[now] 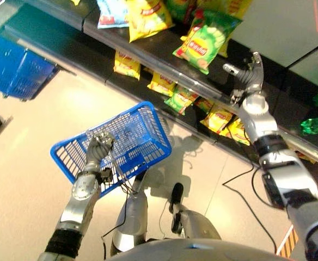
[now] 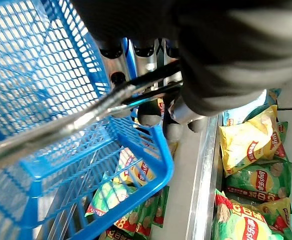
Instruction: Pick up the snacks into the basket
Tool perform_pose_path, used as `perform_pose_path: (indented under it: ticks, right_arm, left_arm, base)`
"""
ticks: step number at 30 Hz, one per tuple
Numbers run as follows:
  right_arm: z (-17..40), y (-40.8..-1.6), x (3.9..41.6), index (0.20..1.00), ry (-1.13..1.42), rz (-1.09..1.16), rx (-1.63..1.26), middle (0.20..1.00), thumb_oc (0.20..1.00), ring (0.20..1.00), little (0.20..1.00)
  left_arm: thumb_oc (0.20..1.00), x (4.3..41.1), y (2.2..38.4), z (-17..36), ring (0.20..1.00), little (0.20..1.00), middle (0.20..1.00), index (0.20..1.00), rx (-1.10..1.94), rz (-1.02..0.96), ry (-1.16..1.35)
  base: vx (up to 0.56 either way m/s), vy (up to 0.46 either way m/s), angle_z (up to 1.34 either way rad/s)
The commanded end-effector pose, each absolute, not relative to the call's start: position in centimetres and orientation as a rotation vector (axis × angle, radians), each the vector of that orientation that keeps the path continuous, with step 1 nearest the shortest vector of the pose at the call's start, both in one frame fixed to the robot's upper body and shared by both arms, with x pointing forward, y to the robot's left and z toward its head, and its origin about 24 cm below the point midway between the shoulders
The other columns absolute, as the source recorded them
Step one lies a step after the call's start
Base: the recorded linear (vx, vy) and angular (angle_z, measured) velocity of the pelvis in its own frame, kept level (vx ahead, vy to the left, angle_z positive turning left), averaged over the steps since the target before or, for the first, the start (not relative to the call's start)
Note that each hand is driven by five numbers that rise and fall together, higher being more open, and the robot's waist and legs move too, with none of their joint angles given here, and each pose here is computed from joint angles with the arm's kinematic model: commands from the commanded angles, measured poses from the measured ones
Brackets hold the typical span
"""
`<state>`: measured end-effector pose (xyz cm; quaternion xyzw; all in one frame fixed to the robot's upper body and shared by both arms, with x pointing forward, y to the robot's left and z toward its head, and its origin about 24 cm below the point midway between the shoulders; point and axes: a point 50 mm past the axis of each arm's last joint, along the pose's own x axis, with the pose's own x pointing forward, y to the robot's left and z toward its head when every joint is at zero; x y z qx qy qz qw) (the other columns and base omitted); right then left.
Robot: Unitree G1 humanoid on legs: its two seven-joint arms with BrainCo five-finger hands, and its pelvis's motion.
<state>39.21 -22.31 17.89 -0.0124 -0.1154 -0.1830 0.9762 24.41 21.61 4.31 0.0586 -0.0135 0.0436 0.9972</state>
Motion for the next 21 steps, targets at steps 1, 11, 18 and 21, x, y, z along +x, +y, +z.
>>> perform_pose_path:
  ticks: [1, 11, 18, 21]
  right_arm:
    - [21.2, -23.4, 39.8, 1.000, -0.299, -0.413, 0.022, 1.000, 1.000, 1.000, 1.000]
    - [24.0, -27.1, 40.7, 1.000, -0.220, -0.491, 0.202, 1.000, 1.000, 1.000, 1.000]
    - [27.1, -30.4, 39.6, 1.000, -0.291, -0.560, 0.371, 1.000, 1.000, 1.000, 1.000]
    - [28.3, -30.8, 39.3, 1.000, -0.326, -0.560, 0.387, 1.000, 1.000, 1.000, 1.000]
  left_arm:
    - [0.200, 23.9, 20.5, 10.3, 0.200, 0.200, 0.200, 0.200, 0.094, 0.001, -0.347]
    - [0.200, 24.1, 19.3, 11.3, 0.200, 0.200, 0.200, 0.200, 0.041, -0.058, -0.395]
    - [0.200, 24.1, 18.7, 11.4, 0.200, 0.200, 0.200, 0.200, 0.029, -0.098, -0.392]
    - [0.200, 24.3, 18.5, 11.8, 0.200, 0.200, 0.200, 0.200, 0.031, -0.108, -0.408]
  base:
    - [0.00, 0.048, 0.22]
    - [0.03, 0.021, 0.12]
    - [0.05, -0.021, 0.27]
    - [0.04, -0.022, 0.15]
